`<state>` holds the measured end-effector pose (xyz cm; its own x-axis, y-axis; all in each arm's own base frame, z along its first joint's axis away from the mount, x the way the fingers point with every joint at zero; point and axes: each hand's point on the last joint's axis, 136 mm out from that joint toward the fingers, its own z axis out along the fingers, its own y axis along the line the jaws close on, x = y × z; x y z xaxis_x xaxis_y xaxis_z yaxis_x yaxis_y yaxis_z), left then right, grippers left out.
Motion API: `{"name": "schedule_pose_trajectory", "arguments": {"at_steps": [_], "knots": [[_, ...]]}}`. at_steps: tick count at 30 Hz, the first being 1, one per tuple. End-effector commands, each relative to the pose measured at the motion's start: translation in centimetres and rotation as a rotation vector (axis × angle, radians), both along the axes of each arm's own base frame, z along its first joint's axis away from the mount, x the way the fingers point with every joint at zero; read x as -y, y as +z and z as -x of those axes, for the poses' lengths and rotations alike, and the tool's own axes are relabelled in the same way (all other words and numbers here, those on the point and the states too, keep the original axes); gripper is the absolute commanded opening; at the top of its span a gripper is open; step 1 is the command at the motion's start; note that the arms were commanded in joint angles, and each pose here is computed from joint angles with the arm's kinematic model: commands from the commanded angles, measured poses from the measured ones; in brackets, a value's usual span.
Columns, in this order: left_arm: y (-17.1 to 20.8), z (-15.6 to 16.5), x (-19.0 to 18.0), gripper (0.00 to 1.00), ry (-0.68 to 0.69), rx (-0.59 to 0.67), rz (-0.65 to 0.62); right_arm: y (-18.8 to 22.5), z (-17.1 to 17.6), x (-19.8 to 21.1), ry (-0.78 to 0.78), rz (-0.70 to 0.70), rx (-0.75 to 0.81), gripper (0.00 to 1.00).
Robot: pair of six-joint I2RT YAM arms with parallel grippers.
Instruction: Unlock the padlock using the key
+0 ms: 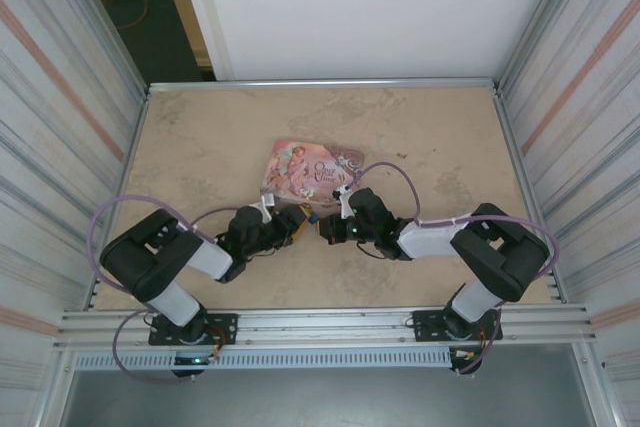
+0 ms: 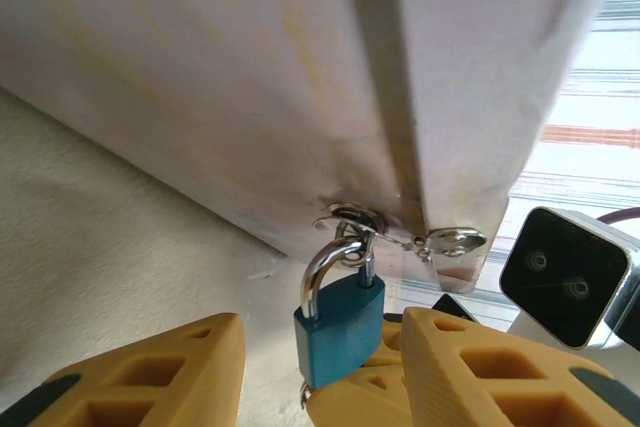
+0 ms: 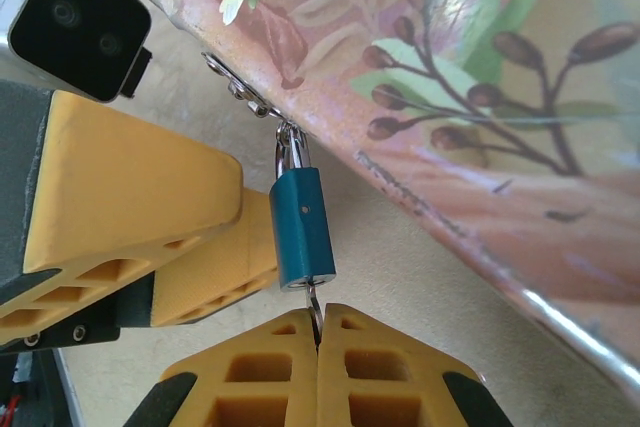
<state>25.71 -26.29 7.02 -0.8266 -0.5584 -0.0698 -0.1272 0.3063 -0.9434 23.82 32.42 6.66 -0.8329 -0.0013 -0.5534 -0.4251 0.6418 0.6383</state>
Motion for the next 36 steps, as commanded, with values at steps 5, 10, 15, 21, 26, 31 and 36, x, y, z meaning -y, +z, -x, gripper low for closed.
{"name": "schedule_pose_trajectory", "arguments": {"at_steps": [5, 10, 15, 21, 26, 31, 36], "knots": [[1.1, -0.7, 1.4, 0.42, -0.018, 0.025, 0.063, 4.2, -0.6, -2.1, 0.019, -0.114, 0.045, 0.0], [1.0, -0.9, 2.0, 0.36, -0.024, 0.024, 0.08, 4.3, -0.5, -2.2, 0.017, -0.121, 0.034, 0.0], [0.7, -0.9, 2.3, 0.27, -0.027, 0.018, 0.085, 4.6, -0.4, -2.1, 0.016, -0.128, 0.03, 0.0], [0.6, -0.9, 2.1, 0.19, -0.018, 0.017, 0.082, 4.8, -0.4, -1.7, 0.003, -0.127, 0.035, 0.0], [0.6, -0.9, 2.1, 0.1, -0.013, 0.017, 0.08, 4.9, -0.3, -1.5, -0.001, -0.129, 0.037, 0.03], [0.8, -0.8, 2.1, 0.0, -0.015, 0.021, 0.082, 4.9, -0.2, -0.9, -0.011, -0.122, 0.04, 0.18], [1.0, -0.7, 2.1, 0.0, -0.012, 0.016, 0.08, 4.7, 0.0, 0.1, -0.024, -0.093, 0.05, 0.29]]}}
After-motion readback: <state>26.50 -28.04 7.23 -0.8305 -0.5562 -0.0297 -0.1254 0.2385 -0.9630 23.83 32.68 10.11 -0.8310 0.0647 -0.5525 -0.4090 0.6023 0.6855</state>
